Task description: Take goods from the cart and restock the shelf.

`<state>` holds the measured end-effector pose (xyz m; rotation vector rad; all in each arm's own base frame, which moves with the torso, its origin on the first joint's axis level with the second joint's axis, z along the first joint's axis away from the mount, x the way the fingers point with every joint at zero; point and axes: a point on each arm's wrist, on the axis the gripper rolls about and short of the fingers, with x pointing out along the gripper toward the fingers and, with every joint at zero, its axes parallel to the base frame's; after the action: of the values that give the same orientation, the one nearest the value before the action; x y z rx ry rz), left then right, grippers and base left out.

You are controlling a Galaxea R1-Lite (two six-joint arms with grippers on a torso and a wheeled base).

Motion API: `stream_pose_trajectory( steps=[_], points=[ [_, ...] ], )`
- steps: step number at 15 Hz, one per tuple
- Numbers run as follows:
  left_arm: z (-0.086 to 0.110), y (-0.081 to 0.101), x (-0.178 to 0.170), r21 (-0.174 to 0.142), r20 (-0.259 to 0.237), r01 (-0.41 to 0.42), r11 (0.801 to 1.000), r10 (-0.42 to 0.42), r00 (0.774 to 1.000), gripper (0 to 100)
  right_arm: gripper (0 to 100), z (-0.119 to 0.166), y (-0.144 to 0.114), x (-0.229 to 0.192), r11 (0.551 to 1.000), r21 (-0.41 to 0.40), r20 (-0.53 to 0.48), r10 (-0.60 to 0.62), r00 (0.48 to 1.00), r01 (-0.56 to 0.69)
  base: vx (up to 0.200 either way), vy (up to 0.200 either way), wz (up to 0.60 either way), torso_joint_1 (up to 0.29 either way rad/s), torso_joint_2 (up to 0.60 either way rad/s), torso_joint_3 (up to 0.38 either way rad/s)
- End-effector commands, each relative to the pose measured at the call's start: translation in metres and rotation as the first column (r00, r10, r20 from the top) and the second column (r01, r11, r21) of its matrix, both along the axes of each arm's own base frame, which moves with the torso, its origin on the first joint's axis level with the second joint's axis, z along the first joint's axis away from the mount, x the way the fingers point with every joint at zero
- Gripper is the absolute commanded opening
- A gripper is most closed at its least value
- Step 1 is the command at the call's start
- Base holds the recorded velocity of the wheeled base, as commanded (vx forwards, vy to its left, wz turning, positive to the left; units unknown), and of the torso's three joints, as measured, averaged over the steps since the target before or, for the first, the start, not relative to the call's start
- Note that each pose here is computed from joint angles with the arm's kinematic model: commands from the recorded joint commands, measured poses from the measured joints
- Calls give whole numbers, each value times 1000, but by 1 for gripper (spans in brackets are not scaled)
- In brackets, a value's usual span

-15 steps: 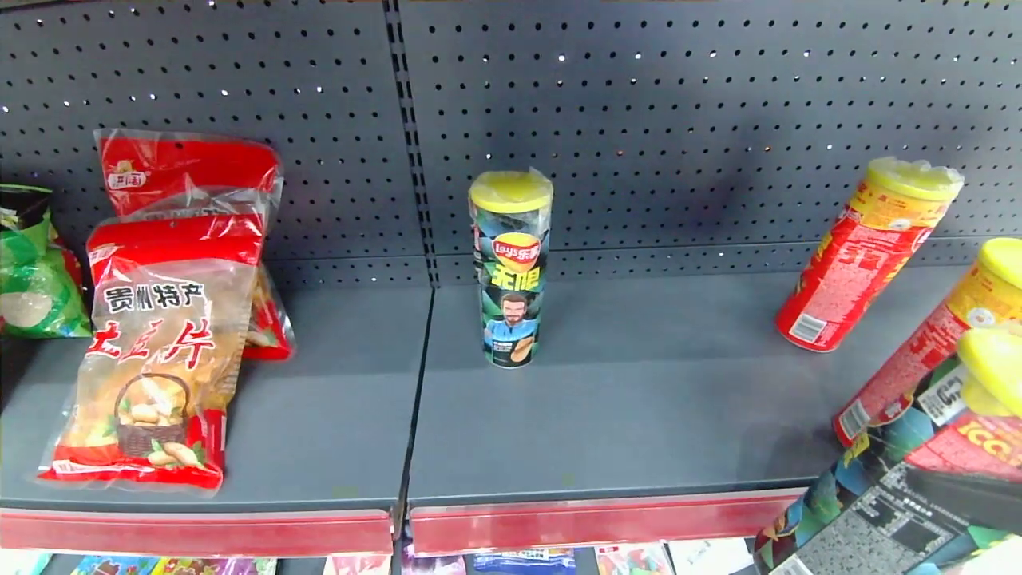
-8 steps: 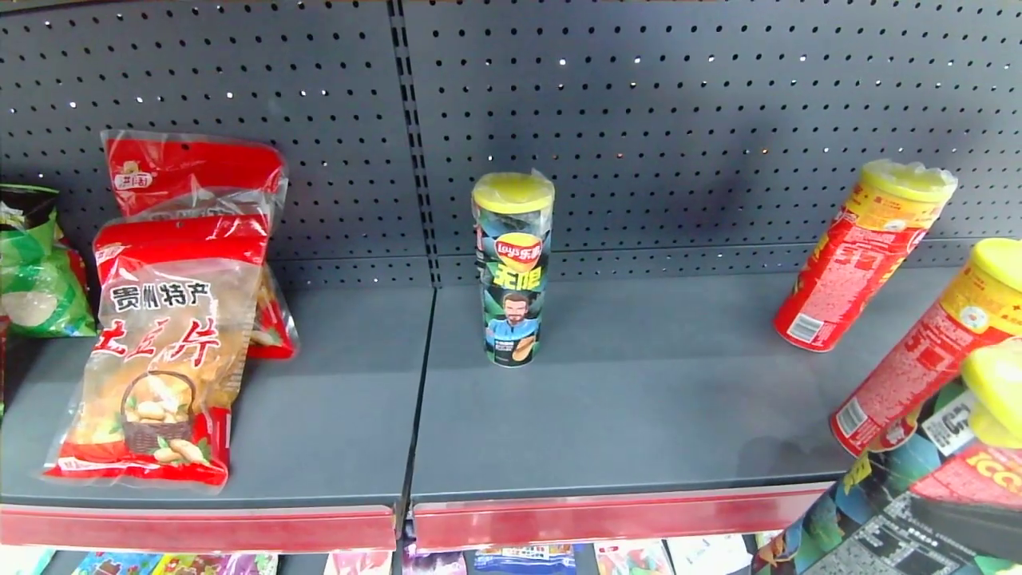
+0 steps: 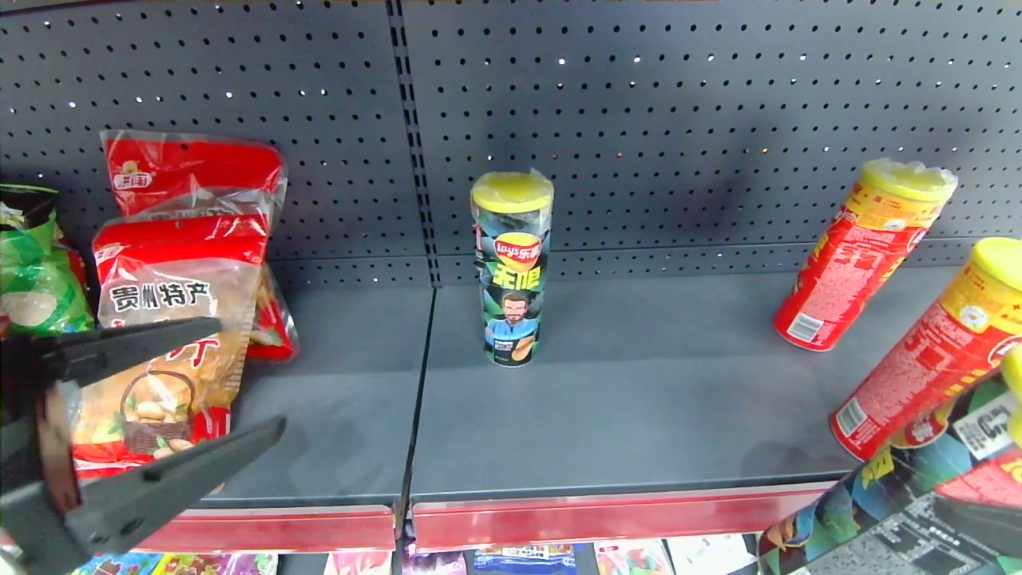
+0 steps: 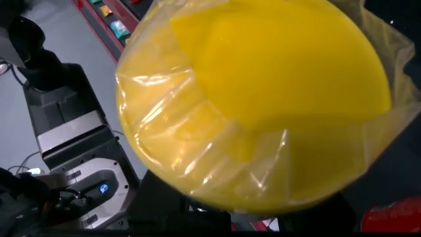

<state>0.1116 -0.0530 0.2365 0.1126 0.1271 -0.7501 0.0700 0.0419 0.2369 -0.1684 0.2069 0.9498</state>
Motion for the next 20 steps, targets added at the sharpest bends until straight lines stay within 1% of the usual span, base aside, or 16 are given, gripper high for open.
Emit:
stream_pose_trajectory(
  steps=[1, 3, 5, 6, 8, 9, 11, 15, 18, 20],
  points=[
    [-8, -26, 64, 6, -51, 26, 1000, -25, 998, 100, 0, 3, -2, -5, 1000, -2, 38, -9, 999, 9, 0, 0, 0, 0, 0, 0],
    [-9, -36, 85, 2, -49, 45, 999, -45, 998, 100, 0, -1, -5, -10, 1000, -4, 46, -17, 999, 18, 0, 0, 0, 0, 0, 0],
    [-10, -47, 98, -2, -66, 107, 994, -107, 992, 100, 0, -4, -6, -12, 1000, -2, 41, -23, 999, 23, 0, 0, 0, 0, 0, 0],
    [-11, -52, 107, 1, -69, 116, 993, -116, 991, 100, 0, -4, -6, -12, 1000, -2, 41, -23, 999, 23, 0, 0, 0, 0, 0, 0],
    [-11, -59, 121, 10, -43, 132, 991, -132, 990, 100, 0, -4, -6, -12, 1000, -2, 41, -25, 999, 25, 0, 0, 0, 0, 0, 0],
    [-9, -66, 135, 1, -18, 175, 985, -175, 984, 100, 0, -4, -6, -13, 1000, -1, 41, -26, 999, 27, 0, 0, 0, 0, 0, 0],
    [-6, -73, 150, -5, -9, 197, 980, -198, 980, 100, 0, -4, -6, -13, 1000, -1, 41, -28, 999, 28, 0, 0, 0, 0, 0, 0],
    [-6, -82, 167, -14, -2, 246, 969, -246, 969, 100, 0, -4, -6, -12, 1000, -2, 38, -28, 999, 28, 0, 0, 0, 0, 0, 0],
    [-9, -86, 175, -15, -10, 255, 967, -255, 967, 100, 0, -4, -6, -11, 1000, -4, 34, -28, 999, 28, 0, 0, 0, 0, 0, 0],
    [-8, -92, 182, -15, 2, 273, 962, -273, 962, 100, 0, -5, -5, -10, 1000, -6, 30, -28, 999, 28, 0, 0, 0, 0, 0, 0]
  ],
)
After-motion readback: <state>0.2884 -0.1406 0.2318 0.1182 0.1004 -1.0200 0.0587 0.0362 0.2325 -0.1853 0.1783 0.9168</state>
